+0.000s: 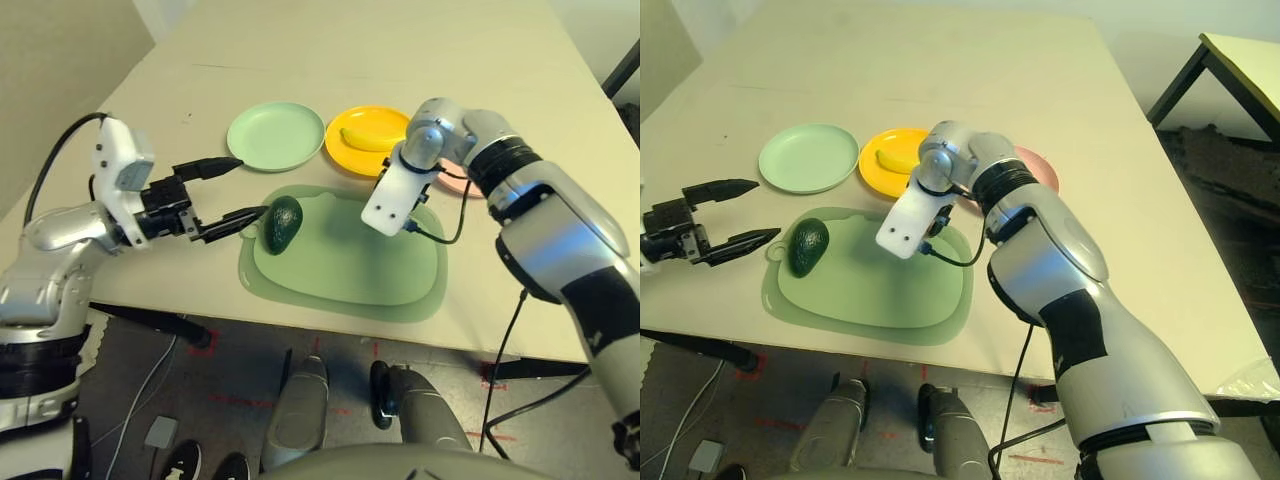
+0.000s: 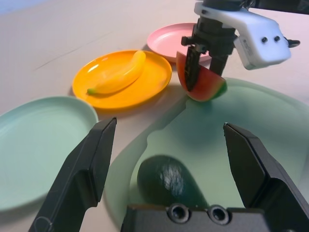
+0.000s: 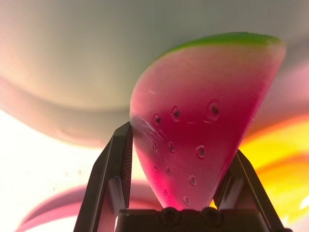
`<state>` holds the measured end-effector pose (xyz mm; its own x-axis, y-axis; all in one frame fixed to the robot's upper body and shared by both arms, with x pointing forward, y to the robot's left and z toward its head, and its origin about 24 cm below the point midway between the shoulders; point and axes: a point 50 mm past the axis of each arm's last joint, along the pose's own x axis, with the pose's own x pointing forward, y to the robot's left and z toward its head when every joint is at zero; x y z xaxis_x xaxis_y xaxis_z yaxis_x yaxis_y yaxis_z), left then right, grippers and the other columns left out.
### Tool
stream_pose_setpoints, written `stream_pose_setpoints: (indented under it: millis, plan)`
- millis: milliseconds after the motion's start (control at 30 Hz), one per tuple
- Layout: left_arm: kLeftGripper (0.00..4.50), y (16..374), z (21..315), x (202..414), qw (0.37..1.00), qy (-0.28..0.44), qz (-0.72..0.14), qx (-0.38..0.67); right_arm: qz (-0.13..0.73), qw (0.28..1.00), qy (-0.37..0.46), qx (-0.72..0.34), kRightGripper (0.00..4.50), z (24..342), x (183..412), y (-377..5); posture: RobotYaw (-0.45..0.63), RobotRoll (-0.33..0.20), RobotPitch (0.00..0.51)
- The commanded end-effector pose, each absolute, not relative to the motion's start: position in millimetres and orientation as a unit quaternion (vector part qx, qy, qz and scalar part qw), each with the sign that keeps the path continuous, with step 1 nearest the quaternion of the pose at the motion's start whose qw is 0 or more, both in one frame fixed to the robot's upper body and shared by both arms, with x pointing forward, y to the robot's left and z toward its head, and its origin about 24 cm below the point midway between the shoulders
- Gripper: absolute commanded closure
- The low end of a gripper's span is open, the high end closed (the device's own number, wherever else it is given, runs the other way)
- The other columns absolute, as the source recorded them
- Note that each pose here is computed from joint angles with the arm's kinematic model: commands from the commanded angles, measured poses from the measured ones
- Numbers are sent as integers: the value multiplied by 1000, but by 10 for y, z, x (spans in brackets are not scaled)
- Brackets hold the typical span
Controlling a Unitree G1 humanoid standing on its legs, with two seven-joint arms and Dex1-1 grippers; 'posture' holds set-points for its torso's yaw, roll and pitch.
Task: Place the fruits into color-matched plates.
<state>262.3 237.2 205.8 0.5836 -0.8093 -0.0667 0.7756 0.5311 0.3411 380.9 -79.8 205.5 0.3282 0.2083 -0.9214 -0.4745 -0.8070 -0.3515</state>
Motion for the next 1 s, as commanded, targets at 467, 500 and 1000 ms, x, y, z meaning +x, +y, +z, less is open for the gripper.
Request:
stream_pose_setpoints:
  millis: [467, 500, 1000]
  plan:
    - [0, 2325, 1996, 2647, 866, -38, -464, 184, 378, 410, 173, -812, 2298, 2132, 4117, -1441, 120, 0, 186]
    - [0, 2327, 1993, 2641, 866, -37, -464, 184, 373, 412, 177, -812, 2298, 2112, 4122, -1468, 121, 0, 187]
    - [0, 2387, 2009, 2587, 872, -32, -452, 186, 349, 425, 198, -812, 2298, 1933, 4137, -1613, 134, 0, 199]
